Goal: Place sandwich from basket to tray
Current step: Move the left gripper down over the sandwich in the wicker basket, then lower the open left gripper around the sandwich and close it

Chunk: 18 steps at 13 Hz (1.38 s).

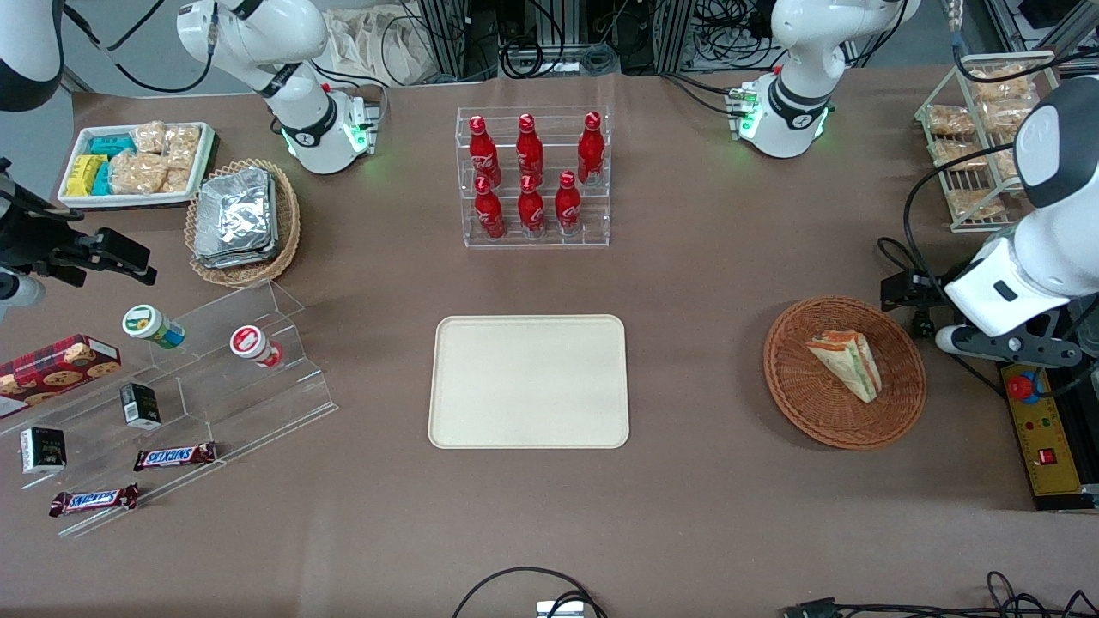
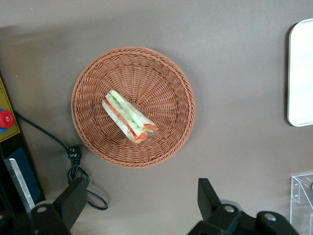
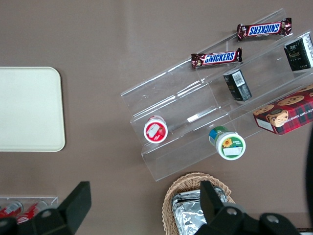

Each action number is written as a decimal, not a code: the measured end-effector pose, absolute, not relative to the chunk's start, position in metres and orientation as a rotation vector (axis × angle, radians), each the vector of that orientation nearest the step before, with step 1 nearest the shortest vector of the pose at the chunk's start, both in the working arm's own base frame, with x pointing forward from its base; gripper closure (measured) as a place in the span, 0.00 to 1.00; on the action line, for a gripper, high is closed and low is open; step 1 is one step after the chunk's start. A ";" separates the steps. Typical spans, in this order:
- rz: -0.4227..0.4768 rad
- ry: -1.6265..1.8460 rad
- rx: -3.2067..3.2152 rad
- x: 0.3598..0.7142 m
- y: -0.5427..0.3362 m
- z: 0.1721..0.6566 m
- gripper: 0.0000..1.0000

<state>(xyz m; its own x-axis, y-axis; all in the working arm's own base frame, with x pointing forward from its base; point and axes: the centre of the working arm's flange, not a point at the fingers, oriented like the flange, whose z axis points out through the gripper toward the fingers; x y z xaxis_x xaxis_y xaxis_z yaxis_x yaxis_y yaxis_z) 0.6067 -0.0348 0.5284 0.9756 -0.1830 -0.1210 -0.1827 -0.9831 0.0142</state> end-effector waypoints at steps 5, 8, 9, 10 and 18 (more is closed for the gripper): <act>-0.213 -0.198 3.167 0.610 -0.032 0.521 0.00; -0.317 0.026 3.168 0.614 -0.025 0.468 0.00; -0.326 0.149 3.171 0.612 -0.022 0.444 0.00; -0.322 0.290 3.171 0.609 -0.019 0.420 0.00; -0.139 0.896 3.041 0.576 0.016 0.305 0.00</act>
<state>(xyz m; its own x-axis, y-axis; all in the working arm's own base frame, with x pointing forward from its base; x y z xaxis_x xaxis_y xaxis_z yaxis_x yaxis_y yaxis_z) 0.5757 0.0155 0.3052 0.8369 0.5422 -0.0752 0.5394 -0.8402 -0.0552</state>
